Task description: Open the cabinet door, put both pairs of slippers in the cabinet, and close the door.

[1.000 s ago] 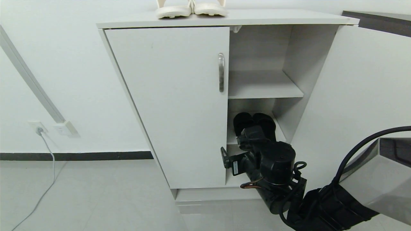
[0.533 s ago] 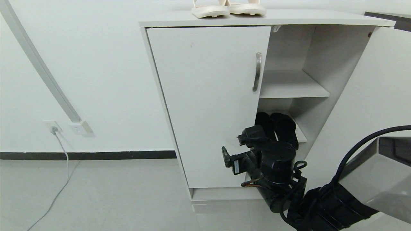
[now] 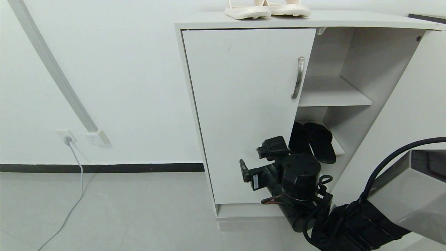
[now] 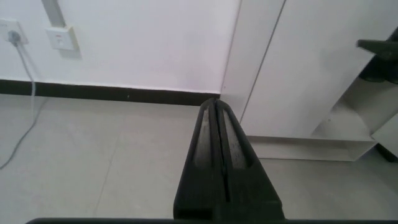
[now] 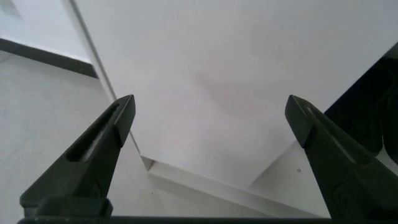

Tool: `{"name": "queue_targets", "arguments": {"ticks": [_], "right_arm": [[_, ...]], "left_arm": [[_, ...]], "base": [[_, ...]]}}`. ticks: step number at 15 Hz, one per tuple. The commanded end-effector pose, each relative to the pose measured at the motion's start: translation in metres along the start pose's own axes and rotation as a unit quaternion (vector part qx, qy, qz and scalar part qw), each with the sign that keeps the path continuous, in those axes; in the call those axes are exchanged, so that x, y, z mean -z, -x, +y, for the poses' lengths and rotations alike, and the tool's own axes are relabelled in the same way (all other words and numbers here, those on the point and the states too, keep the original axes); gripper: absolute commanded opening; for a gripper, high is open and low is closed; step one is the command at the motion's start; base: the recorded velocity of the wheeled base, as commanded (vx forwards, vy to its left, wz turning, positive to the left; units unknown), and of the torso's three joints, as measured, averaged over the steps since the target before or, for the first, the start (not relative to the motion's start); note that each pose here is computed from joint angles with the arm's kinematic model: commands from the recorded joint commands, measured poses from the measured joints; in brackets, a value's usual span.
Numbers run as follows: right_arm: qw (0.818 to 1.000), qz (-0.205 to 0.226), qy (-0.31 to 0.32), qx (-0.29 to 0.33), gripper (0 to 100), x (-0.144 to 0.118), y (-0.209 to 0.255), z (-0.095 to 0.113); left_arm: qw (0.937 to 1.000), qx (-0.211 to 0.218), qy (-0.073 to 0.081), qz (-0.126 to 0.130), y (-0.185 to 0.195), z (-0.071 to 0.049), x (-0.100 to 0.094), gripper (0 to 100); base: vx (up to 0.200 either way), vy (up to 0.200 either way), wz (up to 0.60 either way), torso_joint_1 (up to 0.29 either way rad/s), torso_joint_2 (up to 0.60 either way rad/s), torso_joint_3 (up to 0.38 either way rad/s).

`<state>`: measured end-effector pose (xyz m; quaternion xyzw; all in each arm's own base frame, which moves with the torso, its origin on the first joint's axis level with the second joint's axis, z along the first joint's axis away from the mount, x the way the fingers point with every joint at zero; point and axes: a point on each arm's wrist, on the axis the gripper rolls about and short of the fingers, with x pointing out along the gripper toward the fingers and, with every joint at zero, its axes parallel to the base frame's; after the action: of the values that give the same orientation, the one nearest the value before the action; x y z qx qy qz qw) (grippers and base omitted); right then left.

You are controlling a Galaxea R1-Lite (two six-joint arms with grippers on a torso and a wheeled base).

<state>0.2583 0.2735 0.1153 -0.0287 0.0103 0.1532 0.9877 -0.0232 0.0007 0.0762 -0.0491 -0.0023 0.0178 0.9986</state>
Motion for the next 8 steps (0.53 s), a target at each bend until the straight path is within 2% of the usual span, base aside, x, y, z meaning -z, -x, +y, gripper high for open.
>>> {"name": "queue_targets", "arguments": {"ticks": [1, 8], "right_arm": [[1.000, 0.002, 0.001, 0.000, 100, 0.0013, -0.0006, 0.0000], [1.000, 0.000, 0.015, 0.004, 100, 0.0042, -0.0014, -0.0072]], "left_arm": [[1.0000, 0.000, 0.001, 0.001, -0.0001, 0.0000, 0.0000, 0], [1.0000, 0.000, 0.001, 0.001, -0.0001, 0.0000, 0.0000, 0]], "base": [[0.000, 0.000, 0.00, 0.000, 0.00, 0.000], [0.000, 0.000, 0.00, 0.000, 0.00, 0.000]]}}
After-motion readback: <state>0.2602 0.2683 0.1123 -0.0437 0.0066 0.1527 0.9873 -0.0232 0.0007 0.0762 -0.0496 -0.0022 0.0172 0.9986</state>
